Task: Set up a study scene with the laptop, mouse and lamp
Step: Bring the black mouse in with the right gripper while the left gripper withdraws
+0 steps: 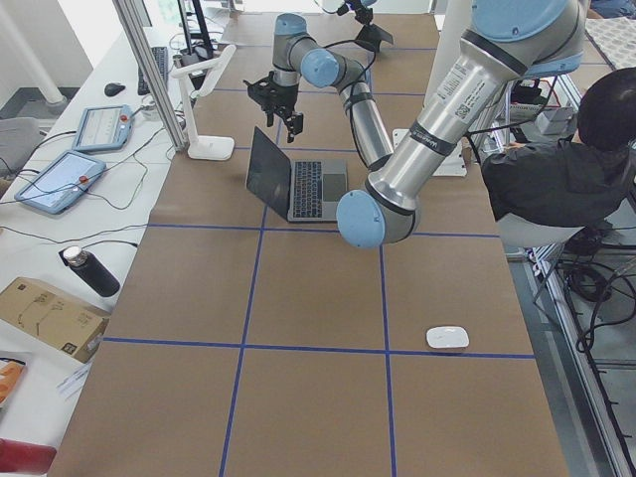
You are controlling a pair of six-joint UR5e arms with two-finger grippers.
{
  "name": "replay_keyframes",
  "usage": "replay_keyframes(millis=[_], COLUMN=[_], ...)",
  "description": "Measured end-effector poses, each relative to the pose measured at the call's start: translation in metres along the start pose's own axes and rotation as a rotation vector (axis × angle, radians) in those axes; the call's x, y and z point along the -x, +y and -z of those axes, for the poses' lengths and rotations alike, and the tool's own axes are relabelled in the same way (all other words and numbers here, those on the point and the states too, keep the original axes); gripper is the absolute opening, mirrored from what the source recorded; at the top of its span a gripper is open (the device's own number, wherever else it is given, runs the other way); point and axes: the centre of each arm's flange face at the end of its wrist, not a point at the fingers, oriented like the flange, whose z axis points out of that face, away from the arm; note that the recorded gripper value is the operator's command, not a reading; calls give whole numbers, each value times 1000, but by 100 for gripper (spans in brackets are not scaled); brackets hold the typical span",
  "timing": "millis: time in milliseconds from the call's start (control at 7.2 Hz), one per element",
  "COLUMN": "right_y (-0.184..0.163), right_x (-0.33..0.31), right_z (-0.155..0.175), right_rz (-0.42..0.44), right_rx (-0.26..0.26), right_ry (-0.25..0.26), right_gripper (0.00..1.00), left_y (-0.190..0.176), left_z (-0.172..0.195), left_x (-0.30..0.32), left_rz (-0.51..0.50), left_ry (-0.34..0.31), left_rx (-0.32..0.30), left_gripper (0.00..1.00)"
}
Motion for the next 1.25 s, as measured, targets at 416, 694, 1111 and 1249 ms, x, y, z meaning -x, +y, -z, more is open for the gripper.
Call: replay_keyframes(millis=[416, 694, 1111, 1249], right_y=[-30, -50, -118, -152], right_x=[38, 74, 129, 151], right_z=[37, 60, 101, 106], right_rz=[-68, -138, -215, -249], right_rx=[-104, -183, -259, -249], right_ry=[-19, -20, -19, -24], right_gripper=[0, 0, 0, 0], left_y=[-2, -10, -29, -37], left_z=[13, 8, -17, -26], left_x=[43, 78, 128, 142], left_rz=[-157, -300, -487, -561], left_ry=[-39, -68, -150, -179], left_rx=[-4, 1, 20, 31], left_gripper=[100, 100, 100, 100])
